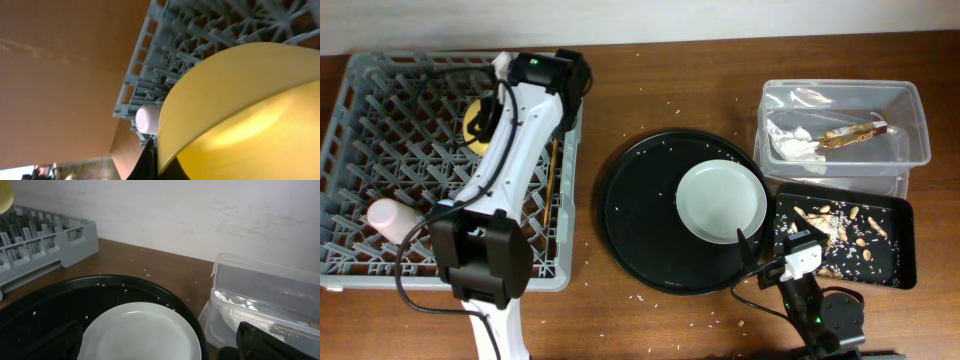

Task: Sort waste into correct bins and load items into the dishwasher rack
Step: 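Place the yellow bowl into the grey rack with the left gripper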

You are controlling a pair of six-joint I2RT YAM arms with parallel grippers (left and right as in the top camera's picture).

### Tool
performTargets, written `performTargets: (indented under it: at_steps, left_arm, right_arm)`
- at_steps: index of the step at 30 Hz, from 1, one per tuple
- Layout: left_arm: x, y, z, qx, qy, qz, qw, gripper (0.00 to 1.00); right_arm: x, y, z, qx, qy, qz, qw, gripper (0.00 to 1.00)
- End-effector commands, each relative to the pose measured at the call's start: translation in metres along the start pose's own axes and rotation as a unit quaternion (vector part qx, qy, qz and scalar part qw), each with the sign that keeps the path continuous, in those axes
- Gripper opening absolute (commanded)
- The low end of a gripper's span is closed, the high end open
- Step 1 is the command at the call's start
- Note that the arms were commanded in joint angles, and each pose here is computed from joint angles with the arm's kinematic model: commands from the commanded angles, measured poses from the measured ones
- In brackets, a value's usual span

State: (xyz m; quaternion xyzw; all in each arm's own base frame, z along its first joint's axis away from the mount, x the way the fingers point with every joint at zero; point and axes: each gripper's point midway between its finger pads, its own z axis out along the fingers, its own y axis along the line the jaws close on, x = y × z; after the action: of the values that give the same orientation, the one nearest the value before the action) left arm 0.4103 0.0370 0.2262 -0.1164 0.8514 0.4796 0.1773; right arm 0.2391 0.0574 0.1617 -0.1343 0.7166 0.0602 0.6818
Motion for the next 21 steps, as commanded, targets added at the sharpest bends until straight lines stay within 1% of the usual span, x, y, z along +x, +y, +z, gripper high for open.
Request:
performTargets:
  at_steps: [1,3,5,7,9,13,16,19,21]
  left_arm:
    - [0.019,-0.019,0.019,-0.006,0.017,-0.004,1.0,0.0]
    - [0.029,-0.028,0.025,-0.016,0.02,0.016,1.0,0.0]
    - [0.031,-0.02,0.029,-0.044,0.011,0.03,0.999,0.0]
    - [0.031,-0.006,0.027,-0.058,0.011,0.016,0.998,0.0]
    - [0.03,-0.002,0.025,-0.058,0.008,0.01,0.998,0.0]
    - [0.036,-0.017,0.036,-0.047,0.013,-0.007,0.999,0.0]
    - [0.037,-0.013,0.04,-0.072,-0.001,0.005,0.997,0.0]
    - [0.041,-0.022,0.021,-0.03,0.006,0.004,1.0,0.0]
    - [0.039,-0.031,0.002,-0.016,-0.016,0.01,1.0,0.0]
  right_arm:
    - [0.002,-0.001,0.0,0.001,0.0,0.005,1.0,0.98]
    - [0.003,-0.001,0.0,0.001,0.0,0.005,1.0,0.98]
    - [0.002,-0.001,0.0,0.001,0.0,0.005,1.0,0.98]
    - [0.003,-0.001,0.0,0.001,0.0,0.005,1.0,0.98]
    - [0.003,-0.001,0.0,0.001,0.0,0.005,1.0,0.98]
    - [0.002,-0.001,0.0,0.001,0.0,0.005,1.0,0.98]
    - [0.003,-0.001,0.0,0.001,0.0,0.005,1.0,0.98]
    - [0.003,-0.001,0.0,0.001,0.0,0.005,1.0,0.98]
    - [0.002,-0.001,0.0,0.001,0.0,0.005,1.0,0.98]
